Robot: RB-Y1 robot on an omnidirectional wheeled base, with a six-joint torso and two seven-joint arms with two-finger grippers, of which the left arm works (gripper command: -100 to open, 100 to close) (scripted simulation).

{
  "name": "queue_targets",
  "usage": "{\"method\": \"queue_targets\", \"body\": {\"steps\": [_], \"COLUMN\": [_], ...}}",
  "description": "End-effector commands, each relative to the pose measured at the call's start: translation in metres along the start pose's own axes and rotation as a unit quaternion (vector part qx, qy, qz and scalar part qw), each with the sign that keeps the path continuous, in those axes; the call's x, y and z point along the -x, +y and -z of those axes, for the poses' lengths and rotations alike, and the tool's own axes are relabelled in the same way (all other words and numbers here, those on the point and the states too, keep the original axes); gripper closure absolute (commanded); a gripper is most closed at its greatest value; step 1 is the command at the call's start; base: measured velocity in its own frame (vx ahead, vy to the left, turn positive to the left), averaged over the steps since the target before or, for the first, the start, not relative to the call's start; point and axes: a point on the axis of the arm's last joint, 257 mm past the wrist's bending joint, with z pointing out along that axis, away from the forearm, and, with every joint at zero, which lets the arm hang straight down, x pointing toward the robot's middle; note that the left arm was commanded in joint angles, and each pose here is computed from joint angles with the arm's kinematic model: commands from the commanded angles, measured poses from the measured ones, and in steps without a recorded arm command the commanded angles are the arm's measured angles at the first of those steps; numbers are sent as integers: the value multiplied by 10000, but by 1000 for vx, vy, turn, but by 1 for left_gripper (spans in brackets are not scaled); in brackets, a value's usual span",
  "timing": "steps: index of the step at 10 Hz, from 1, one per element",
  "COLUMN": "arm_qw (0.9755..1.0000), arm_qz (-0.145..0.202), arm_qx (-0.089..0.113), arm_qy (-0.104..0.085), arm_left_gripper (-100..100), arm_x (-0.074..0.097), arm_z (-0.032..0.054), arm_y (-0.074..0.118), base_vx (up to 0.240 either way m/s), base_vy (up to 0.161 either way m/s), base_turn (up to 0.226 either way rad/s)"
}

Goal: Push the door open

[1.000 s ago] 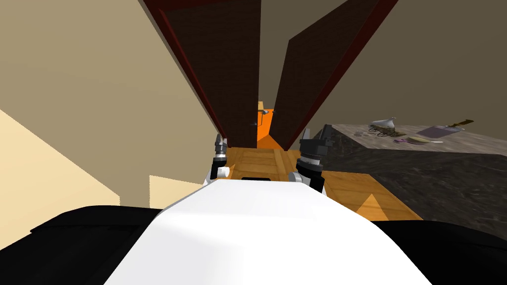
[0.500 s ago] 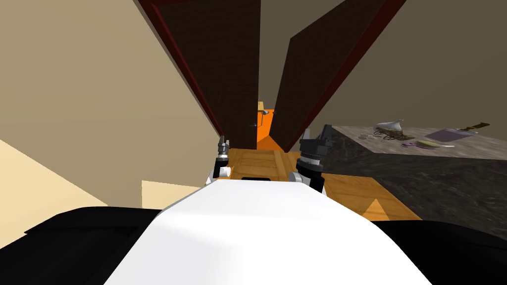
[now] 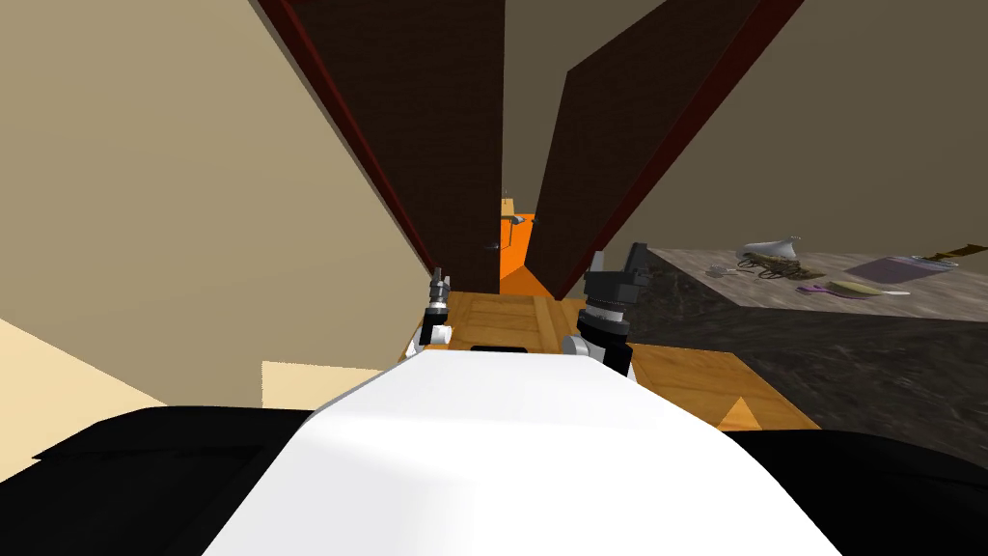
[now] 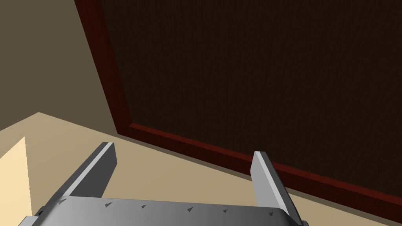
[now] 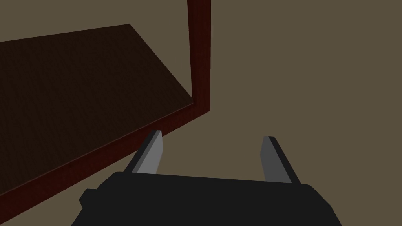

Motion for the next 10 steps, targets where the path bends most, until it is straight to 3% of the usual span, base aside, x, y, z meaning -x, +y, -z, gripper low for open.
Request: {"method": "queue_targets", "body": {"steps": [1,10], "arm_qw": [10000,9984], "arm_qz": [21,131], "arm_qx": [73,505], "arm_qy": [30,194], "arm_left_gripper": [-100,-100], "arm_x": [-33,-170], "arm_z": [10,84], "arm_y": [110,693], "base_vx": [94,99], "base_vy": [-38,-37], "base_turn": [11,13]}}
